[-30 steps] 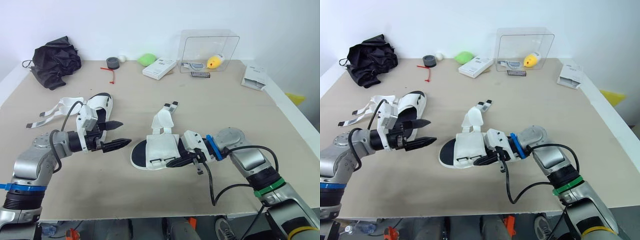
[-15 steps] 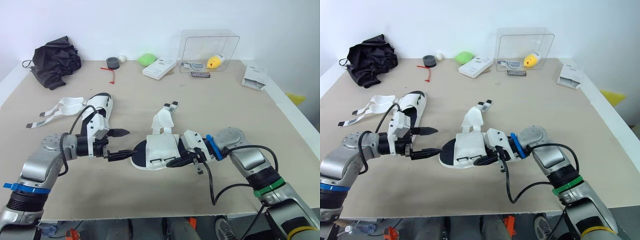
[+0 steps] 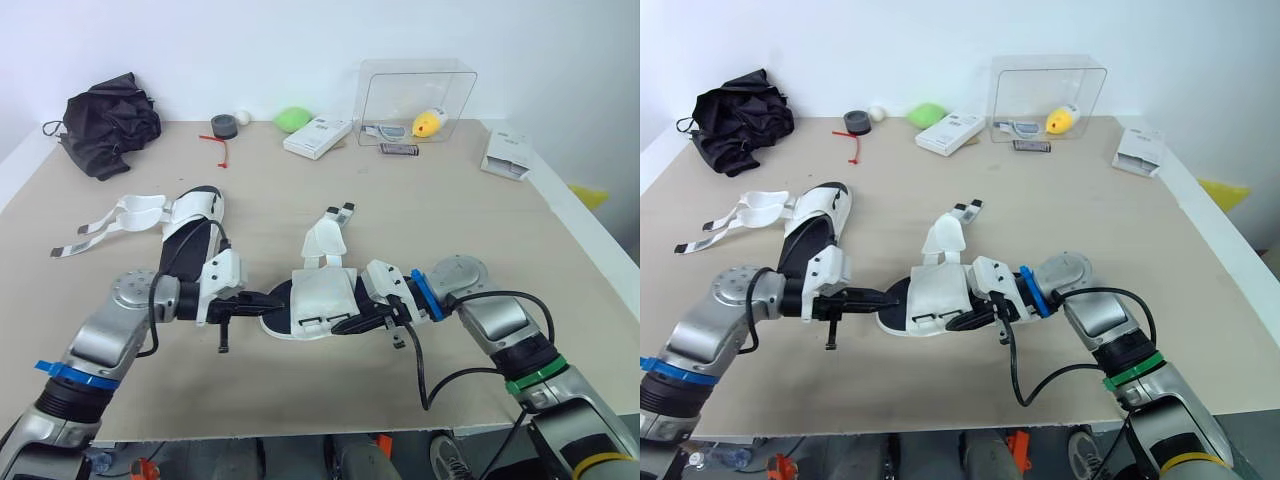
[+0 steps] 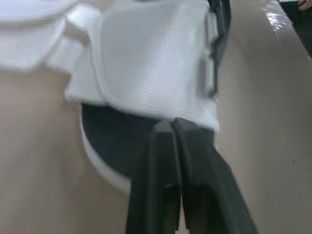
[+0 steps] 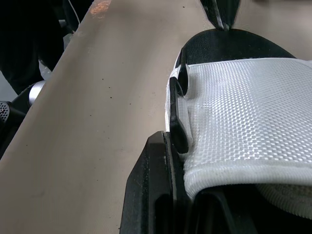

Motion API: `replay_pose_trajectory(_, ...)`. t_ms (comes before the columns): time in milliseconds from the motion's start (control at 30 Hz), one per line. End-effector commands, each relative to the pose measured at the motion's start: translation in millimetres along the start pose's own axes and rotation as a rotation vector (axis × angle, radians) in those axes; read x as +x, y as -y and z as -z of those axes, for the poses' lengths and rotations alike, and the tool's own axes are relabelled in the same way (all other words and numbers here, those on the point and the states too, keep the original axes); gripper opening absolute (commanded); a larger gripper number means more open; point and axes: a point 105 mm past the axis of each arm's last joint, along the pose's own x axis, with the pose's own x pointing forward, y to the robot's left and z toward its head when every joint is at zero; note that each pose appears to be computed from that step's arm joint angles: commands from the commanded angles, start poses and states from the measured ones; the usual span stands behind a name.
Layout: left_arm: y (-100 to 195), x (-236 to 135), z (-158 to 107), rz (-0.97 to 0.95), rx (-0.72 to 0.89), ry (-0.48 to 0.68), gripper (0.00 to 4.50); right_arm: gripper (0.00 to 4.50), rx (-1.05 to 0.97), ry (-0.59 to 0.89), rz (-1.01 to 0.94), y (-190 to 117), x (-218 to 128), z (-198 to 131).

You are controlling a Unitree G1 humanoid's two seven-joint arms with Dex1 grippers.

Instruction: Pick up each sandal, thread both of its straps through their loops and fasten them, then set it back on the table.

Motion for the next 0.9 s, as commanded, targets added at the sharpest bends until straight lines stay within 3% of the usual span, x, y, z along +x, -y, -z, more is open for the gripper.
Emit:
replay_pose_trajectory(33, -4, 6, -2, 0.008, 0.044, -0.018, 0.01, 0.0, 0.036, -0.051, 0.004, -2, 4, 13)
replay_pose_trajectory(300, -11, 22, 19, -0.005, 0.059, -0.08, 0.01, 0.0, 0.034, -0.042, 0.012, -4, 4, 10)
replay_pose_trajectory(667, 2, 28, 53, 0.017, 0.02, -0.13, 0.01, 0.0, 0.082, -0.029, 0.016, -10, -3, 10)
replay_pose_trajectory(767, 9, 27, 62, 0.045, 0.01, -0.148, 0.0, 1.09, 0.101, -0.021, -0.002, -16, -6, 9)
replay_pose_trajectory(867, 14, 29, 66, 0.066, -0.012, -0.147, 0.0, 2.57, 0.114, -0.017, 0.003, -17, -8, 8)
replay_pose_trajectory(900, 16, 29, 67, 0.072, -0.018, -0.146, 0.0, 2.8, 0.121, -0.019, 0.008, -17, -8, 9)
